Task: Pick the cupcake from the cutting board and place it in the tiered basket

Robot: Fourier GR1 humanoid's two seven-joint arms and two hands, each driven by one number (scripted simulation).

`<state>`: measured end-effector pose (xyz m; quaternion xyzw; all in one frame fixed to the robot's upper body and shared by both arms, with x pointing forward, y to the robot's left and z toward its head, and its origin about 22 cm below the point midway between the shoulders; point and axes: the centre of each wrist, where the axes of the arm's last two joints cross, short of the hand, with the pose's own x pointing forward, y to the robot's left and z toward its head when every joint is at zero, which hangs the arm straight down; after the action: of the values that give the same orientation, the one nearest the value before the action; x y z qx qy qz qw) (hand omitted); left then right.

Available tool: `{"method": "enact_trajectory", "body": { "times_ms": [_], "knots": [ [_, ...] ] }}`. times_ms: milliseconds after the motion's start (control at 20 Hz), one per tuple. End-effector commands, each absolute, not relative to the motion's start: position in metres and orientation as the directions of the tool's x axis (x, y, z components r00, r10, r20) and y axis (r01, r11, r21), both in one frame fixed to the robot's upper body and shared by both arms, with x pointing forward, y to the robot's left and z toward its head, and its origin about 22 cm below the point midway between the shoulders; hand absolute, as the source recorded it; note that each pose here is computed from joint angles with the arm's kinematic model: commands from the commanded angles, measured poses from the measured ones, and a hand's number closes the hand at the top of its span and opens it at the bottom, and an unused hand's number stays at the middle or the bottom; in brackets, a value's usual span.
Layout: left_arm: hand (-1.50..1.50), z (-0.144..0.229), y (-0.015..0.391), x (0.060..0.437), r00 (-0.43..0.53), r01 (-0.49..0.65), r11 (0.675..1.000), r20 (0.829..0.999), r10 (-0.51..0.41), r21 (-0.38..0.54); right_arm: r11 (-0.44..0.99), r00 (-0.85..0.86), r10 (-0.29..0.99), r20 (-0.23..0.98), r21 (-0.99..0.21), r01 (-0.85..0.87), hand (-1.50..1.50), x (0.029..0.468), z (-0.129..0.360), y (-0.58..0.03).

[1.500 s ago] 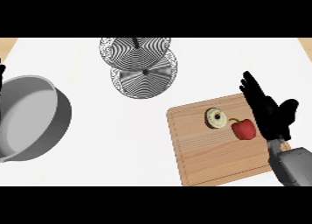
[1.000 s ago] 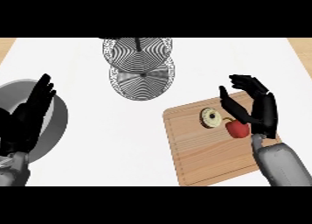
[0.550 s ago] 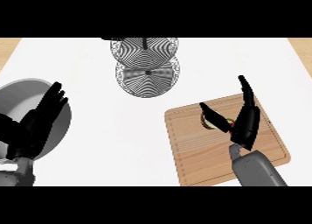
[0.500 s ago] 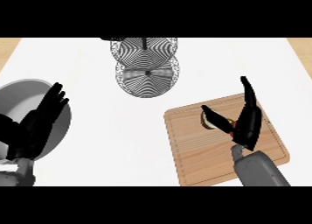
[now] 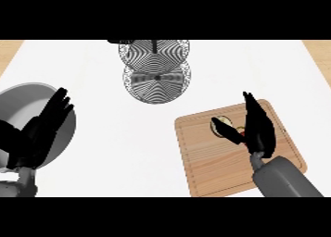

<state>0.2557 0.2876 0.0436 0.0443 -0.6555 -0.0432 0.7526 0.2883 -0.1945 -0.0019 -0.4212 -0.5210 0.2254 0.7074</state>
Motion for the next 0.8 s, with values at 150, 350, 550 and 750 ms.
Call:
{"method": "enact_trajectory", "body": {
  "times_ms": [150,350,550,750],
  "knots": [
    [0.00,0.036,0.282,0.248,0.164,0.029,0.995,0.981,-0.100,0.097,0.426,0.492,0.810,0.318,-0.897,-0.121,-1.50,0.298,0.058,-0.119],
    [0.00,0.035,0.304,0.252,0.155,0.007,0.992,0.980,-0.126,0.126,0.412,0.557,0.772,0.304,-0.908,-0.075,-1.50,0.302,0.101,-0.098],
    [0.00,0.031,0.292,0.248,0.147,0.032,0.992,0.981,-0.124,0.121,0.395,0.591,0.761,0.268,-0.914,-0.094,-1.50,0.299,0.090,-0.075],
    [0.00,0.028,0.291,0.261,0.146,0.017,0.995,0.984,-0.100,0.099,0.399,0.633,0.737,0.237,-0.908,-0.124,-1.50,0.307,0.060,-0.097]
  ]
}}
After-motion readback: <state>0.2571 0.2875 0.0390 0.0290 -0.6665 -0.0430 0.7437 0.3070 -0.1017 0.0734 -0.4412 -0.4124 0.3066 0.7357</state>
